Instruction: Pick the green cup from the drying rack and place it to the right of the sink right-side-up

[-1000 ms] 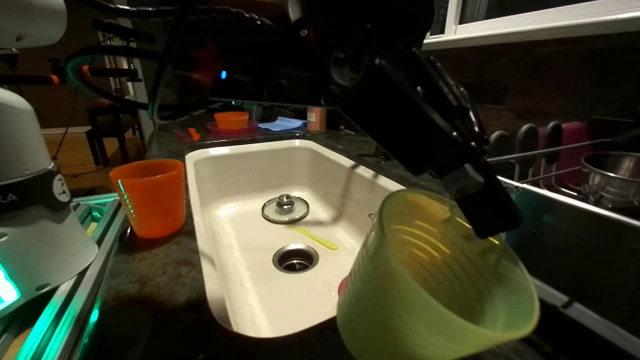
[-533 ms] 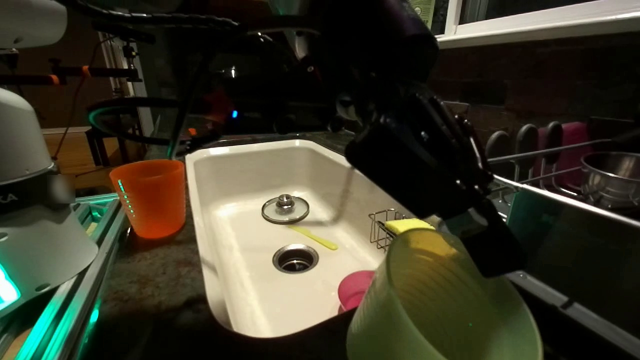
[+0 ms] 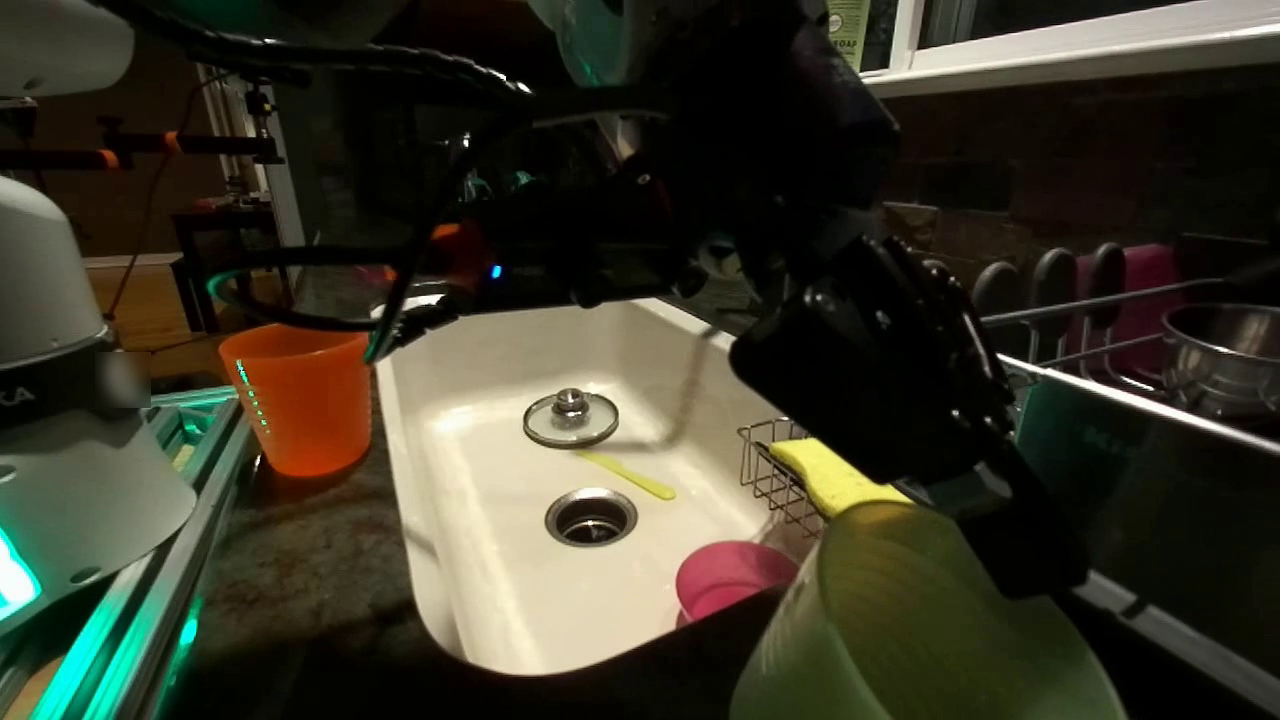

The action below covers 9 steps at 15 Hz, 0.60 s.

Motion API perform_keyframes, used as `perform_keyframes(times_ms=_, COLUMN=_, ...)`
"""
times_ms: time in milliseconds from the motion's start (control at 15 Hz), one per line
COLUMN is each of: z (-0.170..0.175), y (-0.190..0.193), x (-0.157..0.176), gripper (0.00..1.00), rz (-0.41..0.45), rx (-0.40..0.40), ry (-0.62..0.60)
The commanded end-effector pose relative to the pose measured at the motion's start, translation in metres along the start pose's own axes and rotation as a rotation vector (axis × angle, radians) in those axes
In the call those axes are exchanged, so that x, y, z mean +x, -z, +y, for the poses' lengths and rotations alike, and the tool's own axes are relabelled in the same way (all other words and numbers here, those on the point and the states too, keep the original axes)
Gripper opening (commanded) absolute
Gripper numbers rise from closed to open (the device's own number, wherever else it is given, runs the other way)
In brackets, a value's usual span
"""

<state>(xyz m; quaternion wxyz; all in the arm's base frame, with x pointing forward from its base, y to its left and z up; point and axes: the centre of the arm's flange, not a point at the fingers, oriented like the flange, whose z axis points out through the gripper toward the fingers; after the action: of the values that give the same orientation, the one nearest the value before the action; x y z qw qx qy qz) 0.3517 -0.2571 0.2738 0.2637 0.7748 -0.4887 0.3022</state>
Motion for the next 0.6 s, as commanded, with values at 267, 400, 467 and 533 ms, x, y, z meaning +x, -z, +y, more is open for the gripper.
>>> perform_keyframes(times_ms=267, z=-0.0079, y=-0.0114, x=-0.0096, gripper=0.29, rz=0.038, rx=0.002, ry=-0.009)
perform_keyframes(times_ms=400, z=-0.0096, y=-0.0080, x=-0.0084, gripper=0.43, rz=0.024, rx=0.006, ry=-0.029)
perform_keyframes(times_ms=467, z=-0.0105, y=-0.0047, x=-0.0069, gripper=0.51, rz=0.027, rx=0.010, ry=-0.036)
perform_keyframes(times_ms=533, z=-0.0110, y=-0.0026, x=-0.0056, gripper=0.58, rz=0.028, rx=0.011, ry=-0.036)
